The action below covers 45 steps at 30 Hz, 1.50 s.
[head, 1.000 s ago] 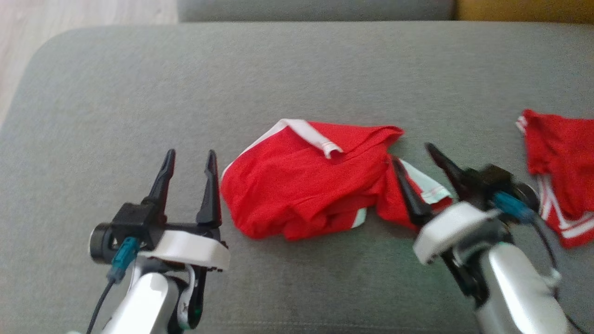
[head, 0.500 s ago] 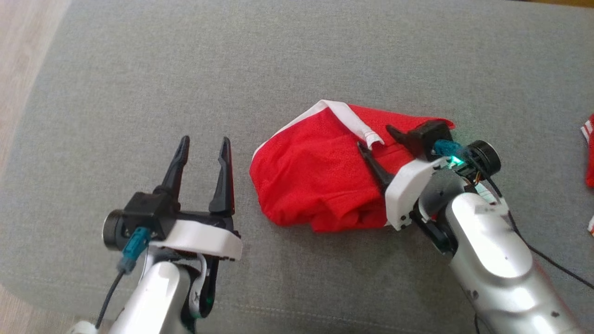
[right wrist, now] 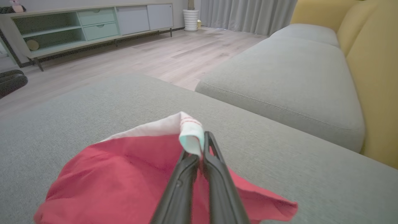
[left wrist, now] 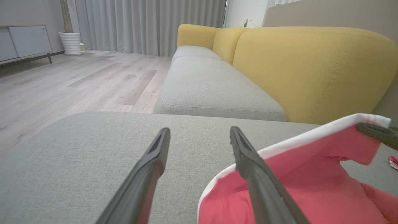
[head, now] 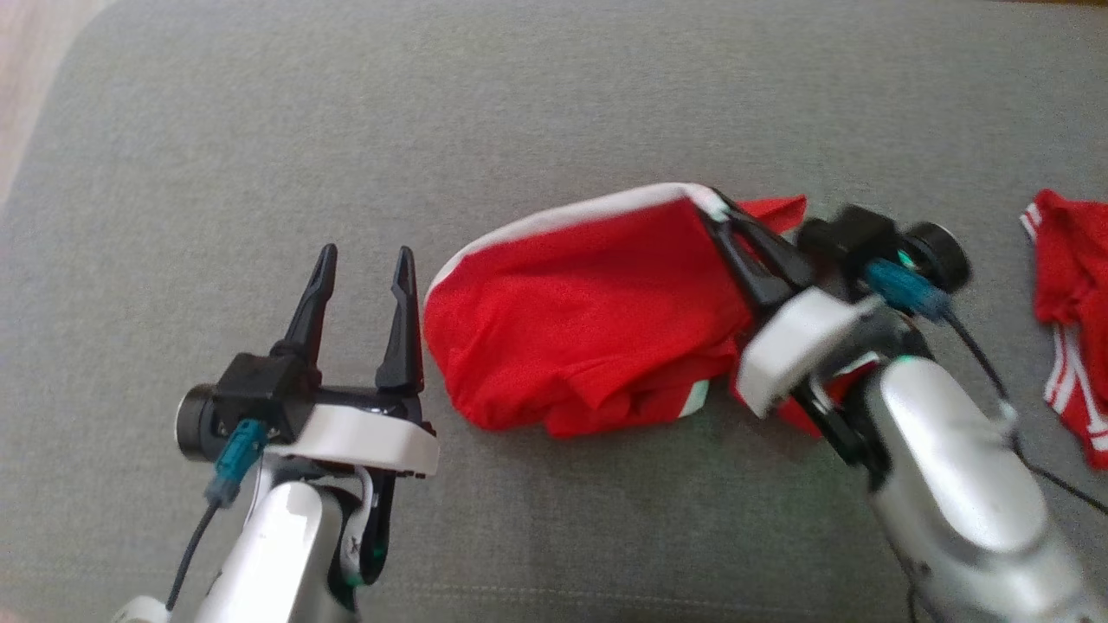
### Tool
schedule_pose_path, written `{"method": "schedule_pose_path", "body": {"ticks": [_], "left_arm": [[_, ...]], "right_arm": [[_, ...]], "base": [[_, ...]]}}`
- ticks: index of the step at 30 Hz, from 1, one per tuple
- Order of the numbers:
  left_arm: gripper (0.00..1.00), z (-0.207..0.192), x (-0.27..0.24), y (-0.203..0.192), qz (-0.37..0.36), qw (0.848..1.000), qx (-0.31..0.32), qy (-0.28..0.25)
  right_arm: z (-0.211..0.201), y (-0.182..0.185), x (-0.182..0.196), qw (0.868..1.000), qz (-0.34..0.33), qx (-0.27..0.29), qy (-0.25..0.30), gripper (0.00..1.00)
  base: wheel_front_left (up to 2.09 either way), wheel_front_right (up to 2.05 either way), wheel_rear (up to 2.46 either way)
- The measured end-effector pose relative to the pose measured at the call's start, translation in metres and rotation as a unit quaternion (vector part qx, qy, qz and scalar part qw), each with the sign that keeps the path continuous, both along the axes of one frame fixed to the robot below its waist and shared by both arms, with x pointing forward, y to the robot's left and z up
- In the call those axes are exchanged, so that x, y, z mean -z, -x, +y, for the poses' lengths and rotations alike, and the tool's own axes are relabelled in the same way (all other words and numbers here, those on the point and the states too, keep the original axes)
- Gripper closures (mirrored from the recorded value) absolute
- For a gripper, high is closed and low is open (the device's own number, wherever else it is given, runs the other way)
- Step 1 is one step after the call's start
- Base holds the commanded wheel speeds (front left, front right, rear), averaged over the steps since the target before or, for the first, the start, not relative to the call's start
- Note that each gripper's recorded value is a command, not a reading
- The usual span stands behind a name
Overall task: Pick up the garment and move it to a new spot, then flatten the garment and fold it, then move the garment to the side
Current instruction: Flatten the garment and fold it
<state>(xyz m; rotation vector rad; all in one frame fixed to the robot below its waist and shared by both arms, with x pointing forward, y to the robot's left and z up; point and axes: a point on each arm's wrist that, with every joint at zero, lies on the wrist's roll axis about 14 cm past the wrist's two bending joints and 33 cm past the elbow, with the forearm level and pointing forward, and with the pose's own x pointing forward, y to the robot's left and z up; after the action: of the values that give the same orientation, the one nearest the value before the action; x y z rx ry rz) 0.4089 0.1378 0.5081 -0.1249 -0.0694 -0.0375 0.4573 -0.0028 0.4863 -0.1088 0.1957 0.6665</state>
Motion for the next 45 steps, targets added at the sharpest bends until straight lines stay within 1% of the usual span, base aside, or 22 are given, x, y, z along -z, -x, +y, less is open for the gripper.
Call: {"method": "schedule_pose_path", "body": {"ticks": [2, 7, 11, 13, 17, 23, 24, 25, 26, 30, 35, 40, 43, 45], "left_arm": [[0.0, -0.002, -0.002, -0.002, -0.003, 1.0, 0.003, 0.001], [0.0, -0.013, -0.004, -0.003, -0.008, 1.0, 0.023, 0.002], [0.0, -0.018, -0.001, 0.001, -0.004, 1.0, 0.03, 0.0], [0.0, -0.02, 0.0, 0.001, -0.002, 0.999, 0.034, 0.0], [0.0, -0.024, 0.004, 0.001, 0.003, 0.999, 0.043, 0.001], [0.0, -0.027, 0.008, 0.0, 0.008, 0.999, 0.048, 0.002], [0.0, -0.027, 0.008, 0.0, 0.009, 0.999, 0.048, 0.002], [0.0, -0.027, 0.009, 0.0, 0.009, 0.999, 0.048, 0.002], [0.0, -0.027, 0.009, 0.0, 0.01, 0.999, 0.048, 0.001], [0.0, -0.026, 0.009, 0.002, 0.01, 0.999, 0.048, 0.001], [0.0, -0.026, 0.013, 0.009, 0.017, 0.999, 0.047, -0.002], [0.0, -0.024, 0.019, 0.017, 0.029, 0.998, 0.049, -0.01], [0.0, -0.024, 0.015, 0.018, 0.026, 0.998, 0.052, -0.013], [0.0, -0.023, 0.014, 0.023, 0.03, 0.998, 0.051, -0.016]], "right_arm": [[-0.016, 0.007, -0.004, 1.0, -0.006, 0.015, -0.003, 1.0], [-0.054, 0.03, 0.0, 0.998, 0.017, 0.066, -0.011, 1.0], [-0.091, 0.046, 0.015, 0.991, 0.053, 0.126, -0.012, 1.0], [-0.103, 0.055, 0.026, 0.986, 0.076, 0.149, -0.018, 1.0], [-0.116, 0.068, 0.052, 0.976, 0.121, 0.178, -0.024, 1.0], [-0.125, 0.077, 0.085, 0.966, 0.161, 0.199, -0.029, 1.0], [-0.126, 0.079, 0.089, 0.965, 0.165, 0.202, -0.031, 0.84], [-0.126, 0.081, 0.092, 0.964, 0.167, 0.204, -0.033, 0.17], [-0.125, 0.081, 0.092, 0.963, 0.166, 0.207, -0.039, 0.0], [-0.125, 0.08, 0.086, 0.963, 0.151, 0.216, -0.059, 0.0], [-0.132, 0.075, 0.058, 0.964, 0.105, 0.228, -0.082, 0.0], [-0.142, 0.083, 0.031, 0.963, 0.065, 0.243, -0.099, 0.0], [-0.153, 0.083, 0.01, 0.961, 0.027, 0.256, -0.098, 0.0], [-0.16, 0.081, -0.016, 0.96, -0.019, 0.263, -0.092, 0.0]], "base": [[0.0, 0.0, 0.0], [0.0, 0.0, 0.0], [0.0, 0.0, 0.0], [0.0, 0.0, 0.0], [0.0, 0.0, 0.0], [0.0, 0.0, 0.0], [0.0, 0.0, 0.0], [0.0, 0.0, 0.0], [0.0, 0.0, 0.0], [0.0, 0.0, 0.0], [0.0, 0.0, 0.0], [0.0, 0.0, 0.0], [0.0, 0.0, 0.0], [0.0, 0.0, 0.0]]}}
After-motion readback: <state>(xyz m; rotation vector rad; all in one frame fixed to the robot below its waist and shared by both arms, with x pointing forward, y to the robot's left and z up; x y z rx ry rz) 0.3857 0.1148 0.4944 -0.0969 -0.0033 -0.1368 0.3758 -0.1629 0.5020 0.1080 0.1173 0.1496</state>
